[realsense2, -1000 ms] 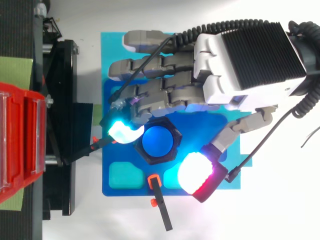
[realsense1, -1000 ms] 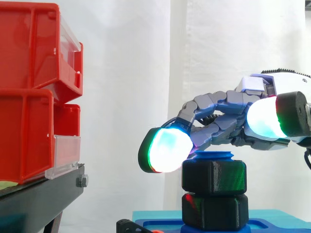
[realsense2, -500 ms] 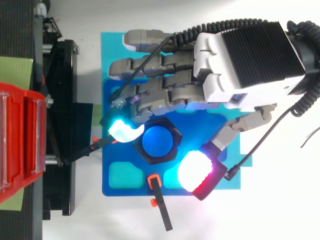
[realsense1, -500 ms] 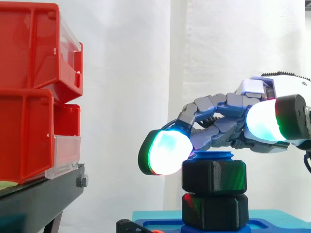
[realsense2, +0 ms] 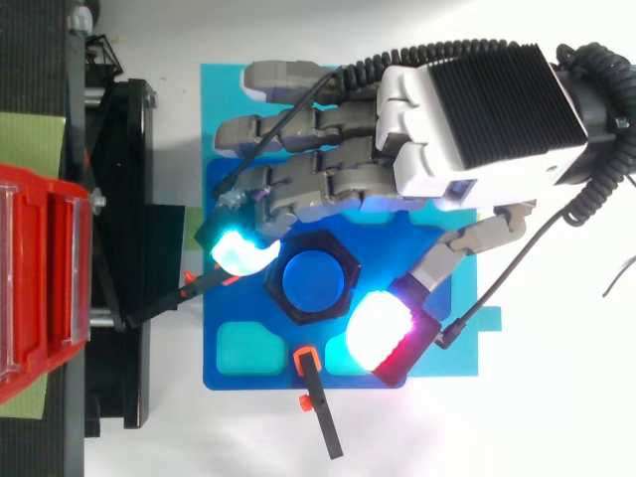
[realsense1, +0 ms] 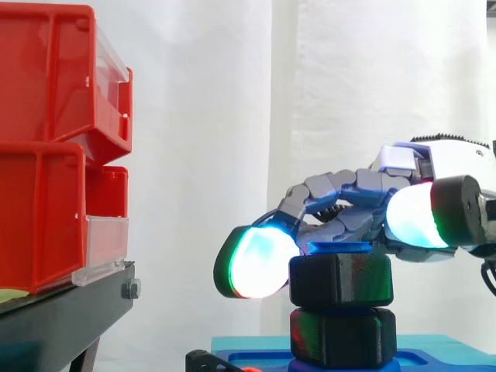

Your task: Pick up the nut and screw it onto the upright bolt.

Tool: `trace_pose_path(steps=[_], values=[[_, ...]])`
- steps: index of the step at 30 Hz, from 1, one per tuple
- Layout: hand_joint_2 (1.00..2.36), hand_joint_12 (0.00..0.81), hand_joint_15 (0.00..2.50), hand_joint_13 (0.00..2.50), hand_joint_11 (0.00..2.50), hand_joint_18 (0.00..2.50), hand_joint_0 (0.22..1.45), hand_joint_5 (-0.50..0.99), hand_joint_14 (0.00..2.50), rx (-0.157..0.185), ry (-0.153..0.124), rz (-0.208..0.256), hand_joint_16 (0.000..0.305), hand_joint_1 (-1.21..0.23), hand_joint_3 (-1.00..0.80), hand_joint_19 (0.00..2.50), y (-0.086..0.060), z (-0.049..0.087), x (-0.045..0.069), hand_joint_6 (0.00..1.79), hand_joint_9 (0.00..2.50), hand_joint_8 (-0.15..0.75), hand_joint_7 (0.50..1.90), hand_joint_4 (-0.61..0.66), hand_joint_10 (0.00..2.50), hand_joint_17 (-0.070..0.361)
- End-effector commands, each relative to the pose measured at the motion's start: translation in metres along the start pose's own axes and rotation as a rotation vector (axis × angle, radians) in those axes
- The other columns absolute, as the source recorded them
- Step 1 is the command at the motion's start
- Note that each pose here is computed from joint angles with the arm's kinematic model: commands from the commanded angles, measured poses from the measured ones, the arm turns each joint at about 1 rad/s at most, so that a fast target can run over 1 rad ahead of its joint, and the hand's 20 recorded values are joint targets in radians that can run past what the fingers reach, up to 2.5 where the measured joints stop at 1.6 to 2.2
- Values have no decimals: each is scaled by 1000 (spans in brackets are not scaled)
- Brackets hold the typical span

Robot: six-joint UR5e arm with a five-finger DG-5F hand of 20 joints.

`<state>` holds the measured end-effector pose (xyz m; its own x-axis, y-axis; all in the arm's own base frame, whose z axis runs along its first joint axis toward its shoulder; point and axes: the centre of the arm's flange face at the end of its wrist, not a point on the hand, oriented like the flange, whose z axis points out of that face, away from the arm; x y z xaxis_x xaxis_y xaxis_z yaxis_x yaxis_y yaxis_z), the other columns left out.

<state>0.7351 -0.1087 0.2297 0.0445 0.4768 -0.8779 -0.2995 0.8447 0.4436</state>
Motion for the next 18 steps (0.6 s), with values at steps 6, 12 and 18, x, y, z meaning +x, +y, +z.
trace_pose_path(steps=[6,12,18], values=[[1000,349,0,246,0,0,421,-166,0,2,6,14,42,-341,-500,0,-2,-1,3,502,470,257,696,171,0,94],[1000,348,0,250,0,0,423,-165,0,5,8,14,42,-341,-500,0,-2,-1,3,502,473,258,701,174,0,94],[1000,348,0,256,0,0,422,-164,0,10,20,18,41,-342,-500,0,-6,-2,12,502,478,259,703,177,0,93]])
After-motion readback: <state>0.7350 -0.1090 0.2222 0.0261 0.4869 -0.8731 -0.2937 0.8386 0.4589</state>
